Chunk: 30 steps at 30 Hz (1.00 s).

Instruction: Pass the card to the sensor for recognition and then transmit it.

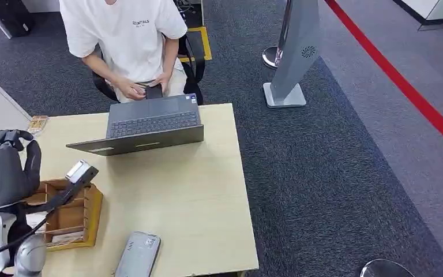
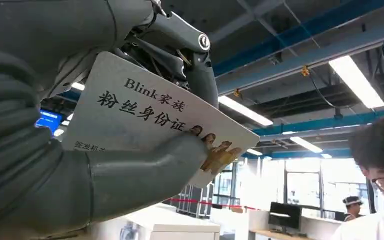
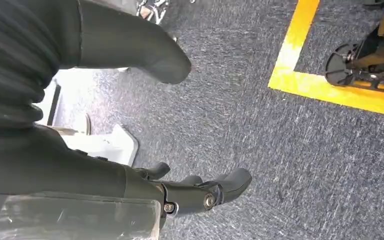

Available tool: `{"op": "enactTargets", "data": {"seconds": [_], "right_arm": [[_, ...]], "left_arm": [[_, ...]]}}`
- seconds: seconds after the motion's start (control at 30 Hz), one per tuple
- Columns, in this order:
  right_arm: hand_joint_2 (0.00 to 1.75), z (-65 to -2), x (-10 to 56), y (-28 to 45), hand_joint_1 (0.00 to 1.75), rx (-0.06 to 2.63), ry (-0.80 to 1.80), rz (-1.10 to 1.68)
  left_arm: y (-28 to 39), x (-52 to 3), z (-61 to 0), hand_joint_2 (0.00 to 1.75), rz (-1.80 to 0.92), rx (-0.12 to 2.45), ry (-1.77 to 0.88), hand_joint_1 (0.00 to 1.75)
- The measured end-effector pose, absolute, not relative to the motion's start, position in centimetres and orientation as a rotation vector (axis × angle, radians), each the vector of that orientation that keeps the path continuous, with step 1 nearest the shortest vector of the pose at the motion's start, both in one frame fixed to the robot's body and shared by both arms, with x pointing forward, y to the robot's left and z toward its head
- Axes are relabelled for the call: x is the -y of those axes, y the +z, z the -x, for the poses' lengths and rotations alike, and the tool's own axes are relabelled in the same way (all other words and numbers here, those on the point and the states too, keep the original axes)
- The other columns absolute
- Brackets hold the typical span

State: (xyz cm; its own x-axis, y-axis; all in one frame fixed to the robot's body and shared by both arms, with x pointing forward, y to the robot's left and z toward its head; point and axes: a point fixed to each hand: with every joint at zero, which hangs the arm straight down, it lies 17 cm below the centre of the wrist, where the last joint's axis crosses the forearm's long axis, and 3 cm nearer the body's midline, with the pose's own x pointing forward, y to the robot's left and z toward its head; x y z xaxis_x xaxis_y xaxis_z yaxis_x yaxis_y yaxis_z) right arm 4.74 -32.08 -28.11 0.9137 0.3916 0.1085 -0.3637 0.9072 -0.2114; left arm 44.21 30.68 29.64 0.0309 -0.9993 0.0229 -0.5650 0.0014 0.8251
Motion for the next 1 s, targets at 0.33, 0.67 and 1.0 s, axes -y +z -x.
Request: {"op": "enactTargets", "data": {"seconds": [0.33,0.67,1.0], "right_arm": [[1.75,-4.3,31.1,-27.9,0.00,0.136,0.312,0.195],[1.75,-4.1,31.4,-27.8,0.00,0.129,0.260,0.216],[1.75,-4.2,31.7,-27.7,0.00,0.134,0.253,0.227]], "left_arm": [[19.0,-27.0,-38.2,1.75,-1.386,1.511,-1.003,1.75],[12.5,-22.8,-34.0,1.75,-1.175,1.477,-1.118,1.75],[11.0,-19.0,-32.8,1.75,-1.040,1.511,-1.128,1.75]]}}
